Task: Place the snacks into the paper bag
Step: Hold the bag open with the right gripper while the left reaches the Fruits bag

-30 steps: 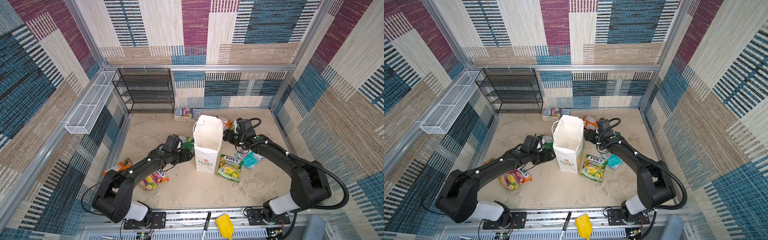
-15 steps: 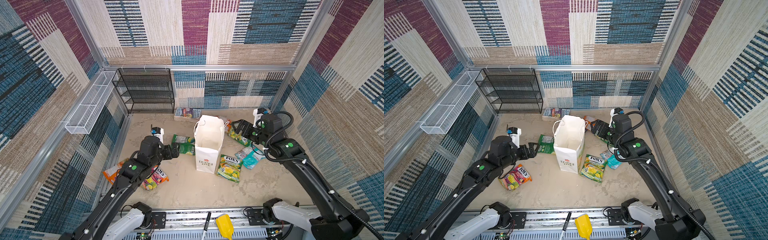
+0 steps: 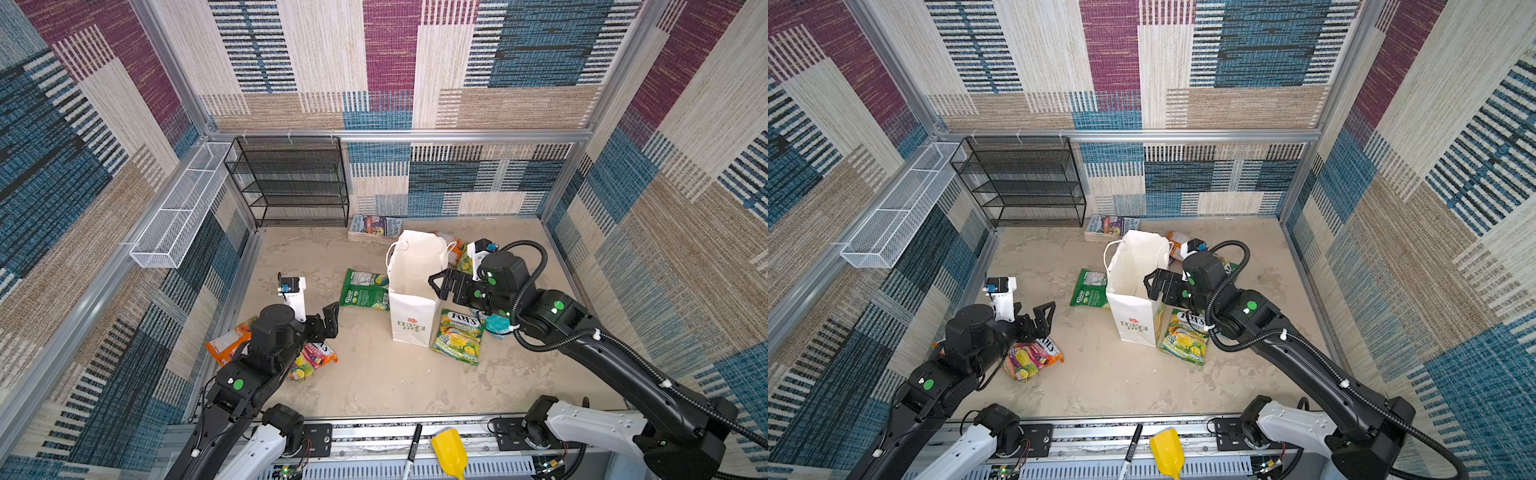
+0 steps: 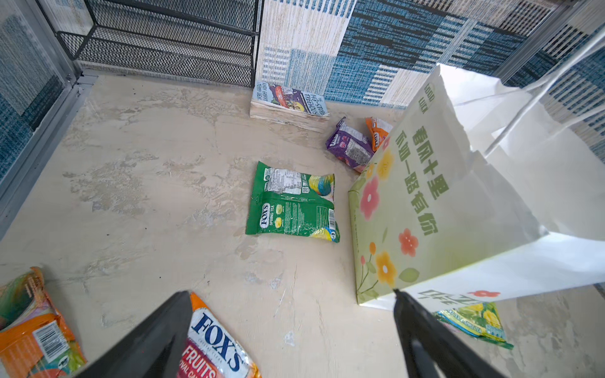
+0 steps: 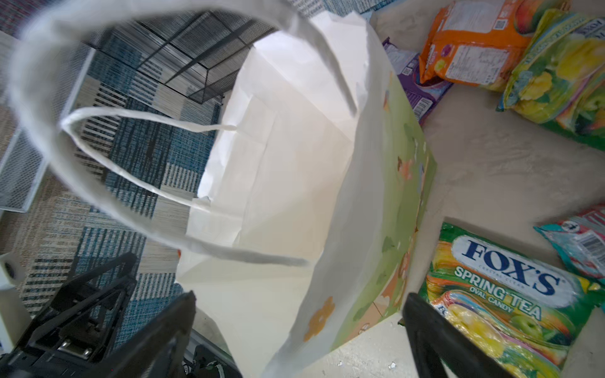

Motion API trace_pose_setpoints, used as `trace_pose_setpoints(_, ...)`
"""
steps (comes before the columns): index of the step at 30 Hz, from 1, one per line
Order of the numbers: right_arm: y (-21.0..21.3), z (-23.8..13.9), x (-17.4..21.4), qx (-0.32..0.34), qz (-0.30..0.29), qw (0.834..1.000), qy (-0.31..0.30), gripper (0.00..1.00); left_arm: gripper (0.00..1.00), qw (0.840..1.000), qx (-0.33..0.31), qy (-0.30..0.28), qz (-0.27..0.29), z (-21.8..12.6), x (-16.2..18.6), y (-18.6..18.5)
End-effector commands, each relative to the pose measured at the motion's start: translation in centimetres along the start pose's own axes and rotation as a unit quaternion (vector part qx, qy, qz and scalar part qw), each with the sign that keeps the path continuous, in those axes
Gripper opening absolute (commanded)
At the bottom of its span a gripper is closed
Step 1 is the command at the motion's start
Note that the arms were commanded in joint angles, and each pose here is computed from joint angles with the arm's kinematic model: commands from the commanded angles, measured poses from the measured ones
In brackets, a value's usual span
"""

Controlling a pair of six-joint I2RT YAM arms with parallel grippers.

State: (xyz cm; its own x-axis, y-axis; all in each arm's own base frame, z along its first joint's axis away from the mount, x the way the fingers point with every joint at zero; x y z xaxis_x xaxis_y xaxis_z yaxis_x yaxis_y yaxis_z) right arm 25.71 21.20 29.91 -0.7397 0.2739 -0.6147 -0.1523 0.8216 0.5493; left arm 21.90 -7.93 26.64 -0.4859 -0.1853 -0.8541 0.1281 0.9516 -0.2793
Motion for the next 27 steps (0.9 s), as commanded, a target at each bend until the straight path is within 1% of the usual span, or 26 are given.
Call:
trace_pose_setpoints(1,-0.9,0.6,-1.4,0.053,0.018,0.998,-0.025,0.95,0.99,1.000,-0.001,-0.002,0.013,0.1,0.1,0.1)
trace_pose_setpoints(5,-1.1,1.9,-1.5,0.086,0.017,0.996,-0.012,0.80,0.99,1.000,-0.005,0.000,0.016,0.2,0.4,0.3)
trace_pose_setpoints(7,-1.3,2.2,-1.8,0.102,0.017,0.995,-0.013,0.68,0.99,1.000,-0.009,0.004,0.015,0.2,0.6,0.5)
trace_pose_setpoints(10,-1.5,2.4,-1.8,0.117,0.014,0.993,-0.010,0.55,0.99,1.000,-0.017,0.010,0.011,0.2,0.9,0.7)
trace_pose_setpoints(13,-1.7,2.9,-1.6,0.122,0.016,0.992,-0.005,0.37,0.98,1.000,-0.025,0.015,0.003,0.3,1.2,1.0)
trace_pose_setpoints(17,-1.7,3.2,-1.5,0.130,0.013,0.991,0.001,0.20,0.97,0.998,-0.047,0.033,-0.009,0.5,1.9,1.7)
trace_pose_setpoints(18,-1.8,3.3,-1.4,0.135,0.013,0.991,0.003,0.16,0.96,0.998,-0.051,0.038,-0.012,0.5,2.2,1.8)
trace_pose_setpoints(23,-1.8,3.4,-1.6,0.138,0.008,0.990,-0.001,0.04,0.95,0.995,-0.079,0.055,-0.040,0.3,3.0,2.8)
trace_pose_setpoints(25,-1.7,3.4,-1.8,0.140,0.000,0.990,-0.005,0.00,0.95,0.989,-0.112,0.069,-0.067,0.0,3.7,3.7)
trace_pose_setpoints(26,-1.7,3.4,-2.0,0.140,-0.003,0.990,-0.008,0.00,0.95,0.985,-0.128,0.077,-0.082,-0.3,4.0,4.2)
trace_pose_setpoints(27,-1.6,3.4,-2.2,0.140,-0.008,0.990,-0.010,0.00,0.96,0.979,-0.153,0.087,-0.101,-0.6,4.6,4.9)
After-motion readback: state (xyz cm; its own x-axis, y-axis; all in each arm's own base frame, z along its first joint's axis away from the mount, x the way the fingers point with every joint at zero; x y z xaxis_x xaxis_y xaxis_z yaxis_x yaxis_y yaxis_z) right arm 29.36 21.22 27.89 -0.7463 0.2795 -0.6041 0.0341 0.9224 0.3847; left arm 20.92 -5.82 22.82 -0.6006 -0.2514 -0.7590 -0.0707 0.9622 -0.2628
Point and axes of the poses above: each gripper's point midway between its finger pads, its own z axis out along the fingers, its own y axis along the line the jaws close on, x = y × z, the point moved 2 cm from there along -z, back along the fingers, and after that the axes turned 3 degrees about -z, right-handed, at the moved point
